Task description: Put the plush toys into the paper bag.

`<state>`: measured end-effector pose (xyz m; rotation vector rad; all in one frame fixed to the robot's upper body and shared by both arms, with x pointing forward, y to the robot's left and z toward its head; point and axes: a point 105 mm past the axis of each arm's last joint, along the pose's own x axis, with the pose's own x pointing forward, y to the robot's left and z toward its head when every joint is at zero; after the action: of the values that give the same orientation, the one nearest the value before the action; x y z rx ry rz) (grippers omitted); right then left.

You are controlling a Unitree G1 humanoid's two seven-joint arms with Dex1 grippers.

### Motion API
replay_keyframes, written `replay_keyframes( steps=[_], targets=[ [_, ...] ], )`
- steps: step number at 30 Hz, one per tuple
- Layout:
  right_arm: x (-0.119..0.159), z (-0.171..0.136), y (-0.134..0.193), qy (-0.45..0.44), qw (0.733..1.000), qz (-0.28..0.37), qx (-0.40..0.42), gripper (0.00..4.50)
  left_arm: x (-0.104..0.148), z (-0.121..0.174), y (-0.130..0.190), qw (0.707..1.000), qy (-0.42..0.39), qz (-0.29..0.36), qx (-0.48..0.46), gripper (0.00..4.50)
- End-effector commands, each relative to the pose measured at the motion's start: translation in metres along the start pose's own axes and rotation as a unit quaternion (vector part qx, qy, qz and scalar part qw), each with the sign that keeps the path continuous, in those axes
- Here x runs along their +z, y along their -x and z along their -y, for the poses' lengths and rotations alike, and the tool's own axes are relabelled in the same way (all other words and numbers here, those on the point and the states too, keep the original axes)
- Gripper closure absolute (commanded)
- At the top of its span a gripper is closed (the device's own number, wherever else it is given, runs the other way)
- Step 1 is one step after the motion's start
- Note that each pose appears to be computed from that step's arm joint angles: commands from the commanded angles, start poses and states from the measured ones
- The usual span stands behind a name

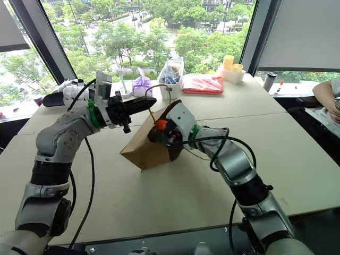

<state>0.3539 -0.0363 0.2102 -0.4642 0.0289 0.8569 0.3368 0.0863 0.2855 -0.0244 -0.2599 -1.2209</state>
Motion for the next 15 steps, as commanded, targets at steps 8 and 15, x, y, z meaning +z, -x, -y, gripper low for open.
replay_keyframes(
  steps=[8,15],
  targets=[
    [0.017,-0.006,-0.022,0.038,0.998,0.028,0.044,2.59,0.022,0.005,0.004,0.999,-0.012,0.036,0.003,4.50],
    [0.054,0.027,0.024,0.066,0.996,0.063,-0.019,0.53,0.021,-0.006,0.020,0.998,-0.002,0.034,0.043,4.50]
  ],
)
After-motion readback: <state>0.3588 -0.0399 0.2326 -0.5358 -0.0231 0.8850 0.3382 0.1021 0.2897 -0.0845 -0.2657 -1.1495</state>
